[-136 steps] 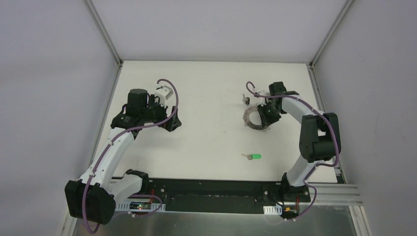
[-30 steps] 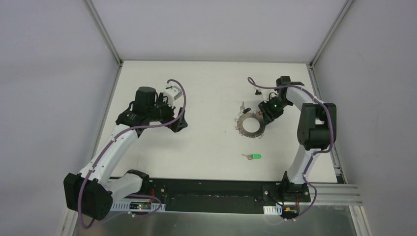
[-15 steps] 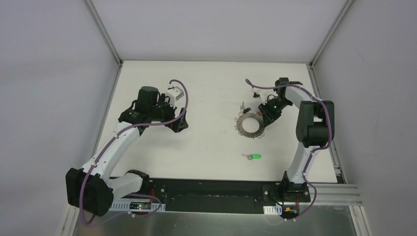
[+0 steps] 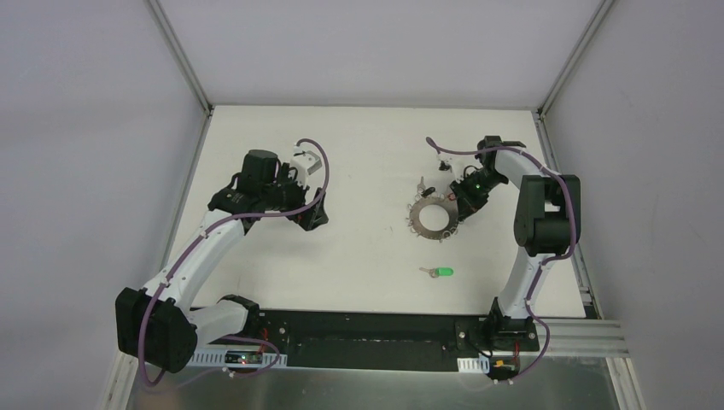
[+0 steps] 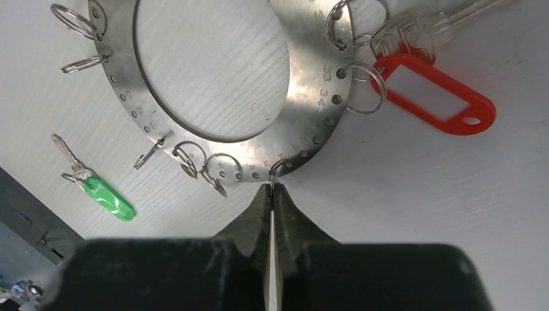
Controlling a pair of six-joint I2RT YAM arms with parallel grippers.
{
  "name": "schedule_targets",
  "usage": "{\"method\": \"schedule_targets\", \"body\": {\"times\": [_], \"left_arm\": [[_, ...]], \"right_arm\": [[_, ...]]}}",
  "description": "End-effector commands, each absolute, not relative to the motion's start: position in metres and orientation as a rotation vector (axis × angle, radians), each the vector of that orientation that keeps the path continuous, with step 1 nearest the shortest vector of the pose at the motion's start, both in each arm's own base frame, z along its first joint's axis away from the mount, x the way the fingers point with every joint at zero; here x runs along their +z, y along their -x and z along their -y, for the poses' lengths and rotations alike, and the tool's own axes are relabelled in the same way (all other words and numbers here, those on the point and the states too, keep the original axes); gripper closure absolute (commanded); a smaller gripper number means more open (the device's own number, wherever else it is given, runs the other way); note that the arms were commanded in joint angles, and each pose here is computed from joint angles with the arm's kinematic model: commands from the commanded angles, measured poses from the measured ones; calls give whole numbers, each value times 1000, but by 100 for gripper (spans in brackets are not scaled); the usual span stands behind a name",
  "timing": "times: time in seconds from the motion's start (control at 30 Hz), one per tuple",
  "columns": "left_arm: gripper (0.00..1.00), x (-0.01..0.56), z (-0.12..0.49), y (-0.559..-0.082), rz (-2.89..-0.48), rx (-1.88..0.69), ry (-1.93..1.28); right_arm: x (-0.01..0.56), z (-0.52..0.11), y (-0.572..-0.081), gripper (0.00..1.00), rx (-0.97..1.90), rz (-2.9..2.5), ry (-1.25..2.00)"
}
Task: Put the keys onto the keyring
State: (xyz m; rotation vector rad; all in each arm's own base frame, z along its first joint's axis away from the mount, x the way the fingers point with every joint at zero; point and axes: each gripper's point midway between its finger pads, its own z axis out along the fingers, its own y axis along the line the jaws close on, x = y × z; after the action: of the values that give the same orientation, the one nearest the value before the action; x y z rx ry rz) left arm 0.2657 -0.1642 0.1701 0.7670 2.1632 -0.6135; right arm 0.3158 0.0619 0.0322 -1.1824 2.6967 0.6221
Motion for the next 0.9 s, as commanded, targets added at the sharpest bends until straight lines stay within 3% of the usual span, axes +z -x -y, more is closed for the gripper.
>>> {"method": "schedule_targets", "body": {"times": [0.0, 0.5, 0.87], "left_arm": [[2, 183, 168, -269, -2127, -607, -804], [2, 246, 192, -281, -1980, -663, -926], [15, 308, 245, -278, -1818, -854, -988]], "right_arm": [[53, -70, -320, 100, 675, -2630, 1184], [169, -156, -332, 100, 770, -2178, 1194], [268, -236, -323, 100, 1062, -1782, 1114]]}}
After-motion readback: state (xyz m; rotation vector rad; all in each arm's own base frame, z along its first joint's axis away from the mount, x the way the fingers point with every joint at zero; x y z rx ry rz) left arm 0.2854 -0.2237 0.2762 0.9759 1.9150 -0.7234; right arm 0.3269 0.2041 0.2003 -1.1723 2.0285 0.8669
